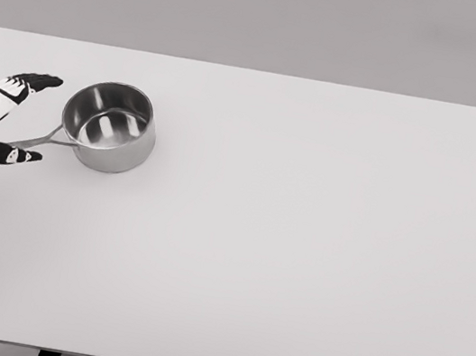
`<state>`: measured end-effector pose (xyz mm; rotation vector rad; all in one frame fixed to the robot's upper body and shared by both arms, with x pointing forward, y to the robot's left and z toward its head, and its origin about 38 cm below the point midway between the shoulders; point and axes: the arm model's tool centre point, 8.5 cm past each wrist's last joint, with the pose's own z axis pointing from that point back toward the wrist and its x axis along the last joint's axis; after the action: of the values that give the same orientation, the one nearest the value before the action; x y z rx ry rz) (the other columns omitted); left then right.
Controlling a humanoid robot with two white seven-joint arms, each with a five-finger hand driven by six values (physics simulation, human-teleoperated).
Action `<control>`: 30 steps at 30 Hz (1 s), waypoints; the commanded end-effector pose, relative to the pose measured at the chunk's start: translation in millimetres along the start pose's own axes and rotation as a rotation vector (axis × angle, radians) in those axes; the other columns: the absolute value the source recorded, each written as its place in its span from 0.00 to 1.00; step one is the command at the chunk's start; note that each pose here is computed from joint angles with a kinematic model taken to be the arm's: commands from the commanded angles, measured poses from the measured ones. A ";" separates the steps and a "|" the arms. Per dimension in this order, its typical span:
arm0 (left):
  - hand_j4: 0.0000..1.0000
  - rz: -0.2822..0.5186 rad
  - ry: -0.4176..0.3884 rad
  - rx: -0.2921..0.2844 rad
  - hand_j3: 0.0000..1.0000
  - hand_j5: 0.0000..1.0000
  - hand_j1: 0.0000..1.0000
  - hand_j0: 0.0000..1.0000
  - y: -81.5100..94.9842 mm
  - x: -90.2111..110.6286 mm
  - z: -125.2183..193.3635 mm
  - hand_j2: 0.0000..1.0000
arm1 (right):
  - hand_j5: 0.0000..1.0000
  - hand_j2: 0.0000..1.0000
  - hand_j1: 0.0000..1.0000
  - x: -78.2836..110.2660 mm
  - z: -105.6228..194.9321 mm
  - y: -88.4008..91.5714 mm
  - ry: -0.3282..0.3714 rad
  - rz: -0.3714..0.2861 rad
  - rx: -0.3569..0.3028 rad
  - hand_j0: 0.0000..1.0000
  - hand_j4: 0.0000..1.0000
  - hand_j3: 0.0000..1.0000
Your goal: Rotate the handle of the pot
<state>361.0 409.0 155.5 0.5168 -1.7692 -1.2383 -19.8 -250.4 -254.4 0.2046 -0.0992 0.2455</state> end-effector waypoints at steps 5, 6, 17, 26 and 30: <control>1.00 -0.005 0.018 0.011 1.00 1.00 1.00 1.00 5.4 -5.5 2.6 1.00 | 1.00 1.00 1.00 0.0 0.0 0.0 0.000 0.000 0.000 1.00 1.00 1.00; 1.00 -0.006 0.019 0.012 1.00 1.00 1.00 1.00 5.8 -6.0 2.8 1.00 | 1.00 1.00 1.00 0.0 0.0 0.0 0.000 0.000 0.000 1.00 1.00 1.00; 1.00 -0.023 0.044 0.022 1.00 1.00 1.00 1.00 14.8 -15.3 3.2 1.00 | 1.00 1.00 1.00 0.0 0.0 0.0 0.000 0.000 0.000 1.00 1.00 1.00; 1.00 -0.029 0.054 0.034 1.00 1.00 1.00 1.00 19.6 -19.9 1.3 1.00 | 1.00 1.00 1.00 0.0 0.0 0.0 0.000 0.000 0.000 1.00 1.00 1.00; 1.00 -0.029 0.053 0.034 1.00 1.00 1.00 1.00 19.6 -19.7 0.8 1.00 | 1.00 1.00 1.00 0.0 0.0 0.0 0.000 0.000 0.000 1.00 1.00 1.00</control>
<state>373.4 431.5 164.2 0.5926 -1.7447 -1.2098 -19.9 -250.4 -254.4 0.2046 -0.0991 0.2456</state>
